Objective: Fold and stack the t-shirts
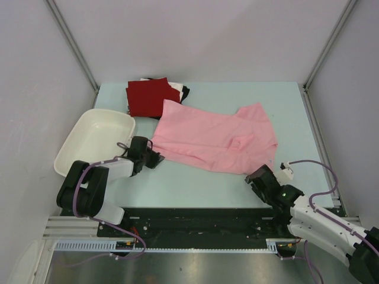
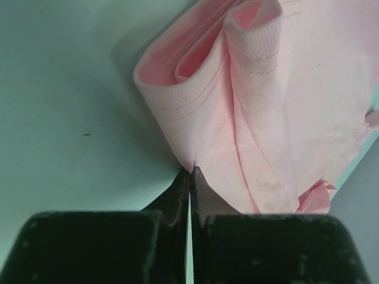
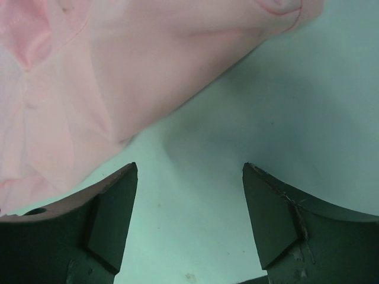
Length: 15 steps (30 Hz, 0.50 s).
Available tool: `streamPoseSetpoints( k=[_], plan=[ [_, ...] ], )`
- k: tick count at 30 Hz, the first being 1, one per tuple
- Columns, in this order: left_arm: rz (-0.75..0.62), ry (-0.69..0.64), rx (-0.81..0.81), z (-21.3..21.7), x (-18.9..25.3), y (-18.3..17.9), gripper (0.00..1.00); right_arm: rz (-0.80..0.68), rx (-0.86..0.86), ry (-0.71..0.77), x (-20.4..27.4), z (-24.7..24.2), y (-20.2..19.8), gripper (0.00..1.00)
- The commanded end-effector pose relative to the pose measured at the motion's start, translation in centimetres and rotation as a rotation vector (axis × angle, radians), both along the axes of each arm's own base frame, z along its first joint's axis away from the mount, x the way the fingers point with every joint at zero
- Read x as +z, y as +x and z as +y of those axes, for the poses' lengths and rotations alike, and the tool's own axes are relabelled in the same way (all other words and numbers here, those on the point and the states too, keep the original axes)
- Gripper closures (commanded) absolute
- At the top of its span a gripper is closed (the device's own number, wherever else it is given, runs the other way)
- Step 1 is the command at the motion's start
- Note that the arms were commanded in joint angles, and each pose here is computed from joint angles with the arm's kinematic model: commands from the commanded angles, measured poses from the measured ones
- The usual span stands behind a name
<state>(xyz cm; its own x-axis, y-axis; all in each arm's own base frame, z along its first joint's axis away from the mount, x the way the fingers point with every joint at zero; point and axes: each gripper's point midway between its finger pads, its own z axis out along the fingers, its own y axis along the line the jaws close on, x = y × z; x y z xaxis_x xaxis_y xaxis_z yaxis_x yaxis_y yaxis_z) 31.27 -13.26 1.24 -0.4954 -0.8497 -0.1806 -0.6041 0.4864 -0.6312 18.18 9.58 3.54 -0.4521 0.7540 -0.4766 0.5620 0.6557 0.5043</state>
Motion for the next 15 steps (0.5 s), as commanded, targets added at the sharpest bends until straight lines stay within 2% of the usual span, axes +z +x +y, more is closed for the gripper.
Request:
streamPoseSetpoints(
  k=[1,9,15],
  plan=[
    [0.154,0.081,-0.028,1.6,-3.4,-4.1,1.0,-0.07,-0.115,0.017,0.5,-0.9,1.9,0.23],
    [0.141,0.094,-0.029,2.0,-3.3,-4.2,1.0,-0.082,-0.172,-0.039,0.3,-2.7,3.4,0.24],
    [0.135,0.056,-0.026,1.7,-3.2,-4.5,1.0,-0.077,-0.198,-0.069,0.0,-3.7,4.3,0.25]
  ],
)
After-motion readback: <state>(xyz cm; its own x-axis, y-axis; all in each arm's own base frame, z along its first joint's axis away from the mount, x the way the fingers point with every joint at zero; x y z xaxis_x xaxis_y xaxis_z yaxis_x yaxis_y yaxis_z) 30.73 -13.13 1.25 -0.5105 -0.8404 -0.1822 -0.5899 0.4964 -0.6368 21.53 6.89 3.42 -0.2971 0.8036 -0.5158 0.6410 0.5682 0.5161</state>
